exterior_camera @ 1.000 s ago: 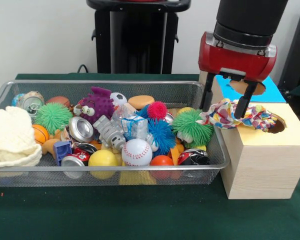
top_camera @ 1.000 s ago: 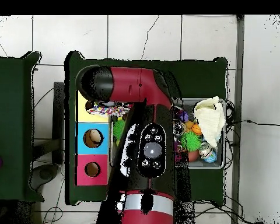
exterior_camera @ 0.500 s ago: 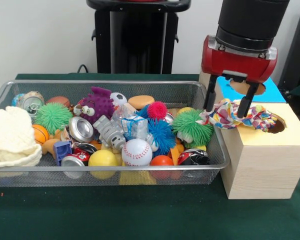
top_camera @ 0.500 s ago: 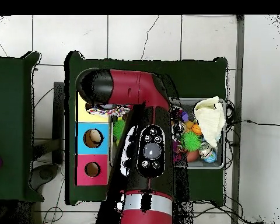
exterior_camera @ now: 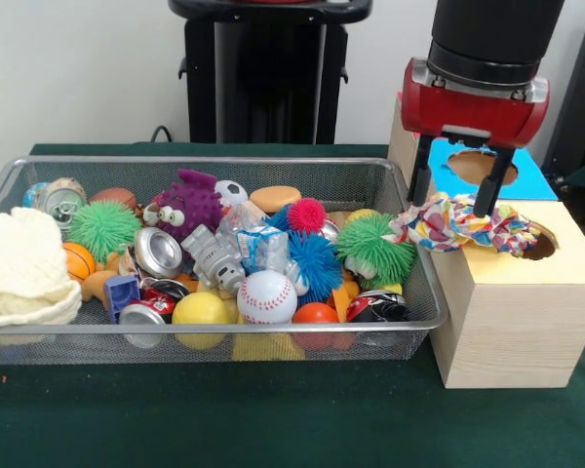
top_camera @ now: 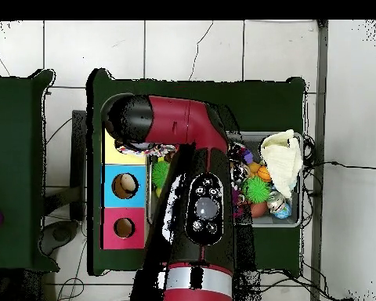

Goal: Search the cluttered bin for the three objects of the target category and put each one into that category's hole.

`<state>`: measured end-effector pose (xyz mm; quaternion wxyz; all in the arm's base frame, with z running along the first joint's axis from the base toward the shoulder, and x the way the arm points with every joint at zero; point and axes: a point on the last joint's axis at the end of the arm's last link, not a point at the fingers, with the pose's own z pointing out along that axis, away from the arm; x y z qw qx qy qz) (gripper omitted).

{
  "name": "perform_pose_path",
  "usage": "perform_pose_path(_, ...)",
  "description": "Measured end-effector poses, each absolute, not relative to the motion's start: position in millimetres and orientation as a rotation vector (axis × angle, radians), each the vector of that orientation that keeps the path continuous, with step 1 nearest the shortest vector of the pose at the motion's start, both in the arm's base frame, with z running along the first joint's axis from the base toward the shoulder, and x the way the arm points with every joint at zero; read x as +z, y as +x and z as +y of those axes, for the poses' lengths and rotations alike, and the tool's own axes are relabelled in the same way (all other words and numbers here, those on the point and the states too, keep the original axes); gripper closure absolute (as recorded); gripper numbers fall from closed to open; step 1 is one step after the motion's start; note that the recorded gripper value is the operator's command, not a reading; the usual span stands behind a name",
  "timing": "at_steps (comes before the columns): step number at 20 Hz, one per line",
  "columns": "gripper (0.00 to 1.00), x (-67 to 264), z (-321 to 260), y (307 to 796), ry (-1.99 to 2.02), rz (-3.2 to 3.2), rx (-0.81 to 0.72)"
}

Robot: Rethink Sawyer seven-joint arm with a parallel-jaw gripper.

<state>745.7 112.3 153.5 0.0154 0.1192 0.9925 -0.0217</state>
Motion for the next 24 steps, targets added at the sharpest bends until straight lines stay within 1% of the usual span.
perform_pose_path(6, 0.0, 151, 113, 728, 0.391, 3.114, -0.055)
perform_pose_path(15, 0.0, 132, 120, 705, 0.392, 3.135, -0.038)
perform_pose_path(24, 0.0, 131, 126, 706, 0.381, 3.13, -0.022)
